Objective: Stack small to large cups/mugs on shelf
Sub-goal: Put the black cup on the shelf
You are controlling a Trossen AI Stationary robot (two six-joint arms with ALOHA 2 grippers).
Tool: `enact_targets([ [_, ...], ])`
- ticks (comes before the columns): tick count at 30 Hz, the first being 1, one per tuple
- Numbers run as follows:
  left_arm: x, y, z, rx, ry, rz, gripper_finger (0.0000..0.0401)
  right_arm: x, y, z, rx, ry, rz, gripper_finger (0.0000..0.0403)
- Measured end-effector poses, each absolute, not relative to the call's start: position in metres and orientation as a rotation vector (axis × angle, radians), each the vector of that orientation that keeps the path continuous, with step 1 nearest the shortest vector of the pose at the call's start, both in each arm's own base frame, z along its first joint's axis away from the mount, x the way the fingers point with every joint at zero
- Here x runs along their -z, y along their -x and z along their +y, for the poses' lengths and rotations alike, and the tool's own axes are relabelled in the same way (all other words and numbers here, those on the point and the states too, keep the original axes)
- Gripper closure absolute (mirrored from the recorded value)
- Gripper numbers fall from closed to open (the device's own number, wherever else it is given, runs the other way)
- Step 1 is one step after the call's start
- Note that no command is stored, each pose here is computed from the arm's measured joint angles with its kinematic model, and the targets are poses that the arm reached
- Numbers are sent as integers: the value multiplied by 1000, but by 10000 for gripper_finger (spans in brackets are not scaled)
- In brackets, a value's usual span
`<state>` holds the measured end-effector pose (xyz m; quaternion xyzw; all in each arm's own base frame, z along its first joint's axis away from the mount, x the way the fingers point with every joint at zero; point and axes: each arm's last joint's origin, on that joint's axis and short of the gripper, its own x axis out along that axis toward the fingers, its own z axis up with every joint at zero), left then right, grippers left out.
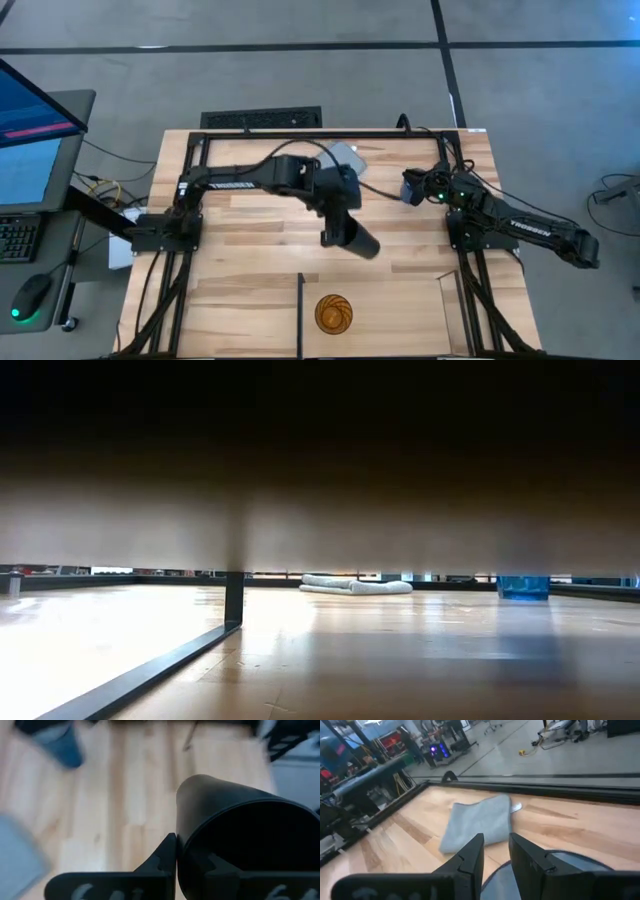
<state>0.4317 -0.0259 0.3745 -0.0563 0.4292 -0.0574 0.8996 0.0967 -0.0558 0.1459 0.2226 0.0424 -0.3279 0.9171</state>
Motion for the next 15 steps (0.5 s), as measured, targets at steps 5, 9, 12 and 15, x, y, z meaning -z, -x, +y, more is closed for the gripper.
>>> enact_targets([
  [5,-363,-444,-45,173,105,865,401,-144,-98,-55,641,-476,112,290],
  [9,-368,-445,-55,219,106,820,401,-147,-98,-55,625,-473,88,290],
  [12,-371,-447,-63,251,116,779,401,-151,-99,-55,599,-474,78,290],
  [15,-374,-449,-70,270,112,742,401,-161,-100,-54,553,-470,41,290],
])
